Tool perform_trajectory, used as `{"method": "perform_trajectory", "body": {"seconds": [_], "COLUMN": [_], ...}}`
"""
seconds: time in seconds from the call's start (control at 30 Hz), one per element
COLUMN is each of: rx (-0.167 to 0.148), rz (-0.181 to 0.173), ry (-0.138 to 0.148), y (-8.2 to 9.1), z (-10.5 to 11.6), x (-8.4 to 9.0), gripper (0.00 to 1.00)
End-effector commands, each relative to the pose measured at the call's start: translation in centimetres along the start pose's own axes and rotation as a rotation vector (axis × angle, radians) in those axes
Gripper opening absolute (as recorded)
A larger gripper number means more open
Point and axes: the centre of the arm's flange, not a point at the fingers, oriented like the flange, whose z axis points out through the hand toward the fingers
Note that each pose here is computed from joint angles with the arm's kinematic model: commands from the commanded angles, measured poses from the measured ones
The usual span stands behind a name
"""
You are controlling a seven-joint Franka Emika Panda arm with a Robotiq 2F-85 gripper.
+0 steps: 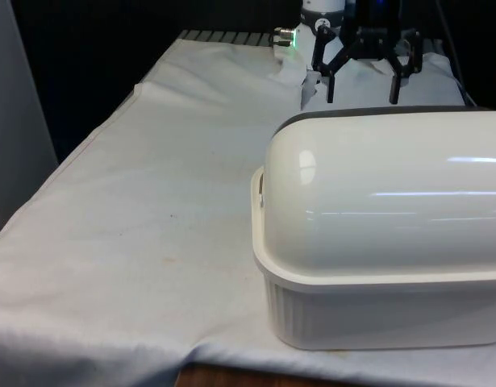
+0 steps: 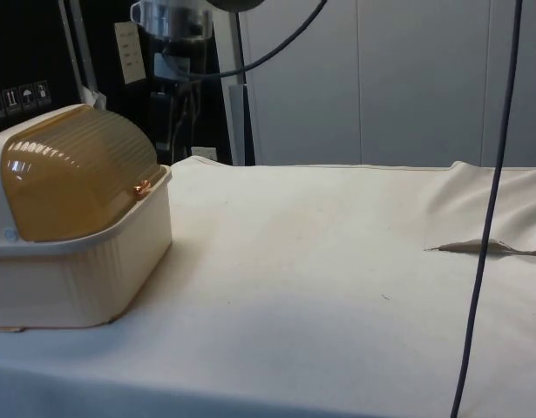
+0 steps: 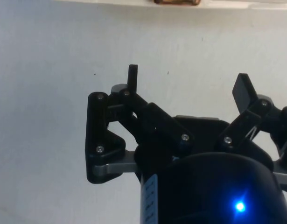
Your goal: Open the lid, then close it.
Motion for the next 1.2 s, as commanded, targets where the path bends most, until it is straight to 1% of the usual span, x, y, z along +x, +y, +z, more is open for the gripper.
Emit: {"method": "perform_trajectory", "body": {"seconds": [0.0, 0.1, 0.13, 0.17, 0.3, 0.4, 0.43, 0.47, 0.57, 0.7, 0.73, 0.77, 0.9, 1.03, 1.07, 1.1, 1.17], "rx": [0.005, 0.011, 0.003, 0.014, 0.024, 0.038, 0.021, 0.042, 0.057, 0.066, 0.051, 0.067, 0.073, 0.071, 0.059, 0.067, 0.063], "rz": [0.002, 0.004, -0.001, 0.006, 0.011, 0.022, 0.02, 0.024, 0.032, 0.038, 0.038, 0.039, 0.047, 0.048, 0.049, 0.045, 0.043], "ry": [0.006, 0.004, -0.003, 0.002, 0.001, 0.002, -0.005, 0.003, 0.013, 0.023, 0.014, 0.025, 0.038, 0.047, 0.036, 0.049, 0.053], "y": [-0.3, -0.6, -0.4, -0.7, -0.7, -0.7, -0.5, -0.7, -0.6, -0.5, -0.3, -0.5, -0.4, -0.1, 0.0, 0.1, 0.4], "z": [0.5, 1.2, 1.0, 1.5, 2.3, 2.9, 2.8, 3.0, 3.2, 3.3, 3.3, 3.4, 3.9, 4.4, 4.4, 4.5, 4.6], "x": [0.1, 0.1, 0.0, 0.0, -0.1, -0.1, -0.2, -0.1, 0.1, 0.6, 0.4, 0.7, 1.0, 1.0, 1.0, 1.0, 1.0], "gripper": [1.0, 1.0, 1.0, 1.0, 1.0, 1.0, 1.0, 1.0, 1.0, 1.0, 1.0, 1.0, 1.0, 1.0, 1.0, 1.0, 1.0]}}
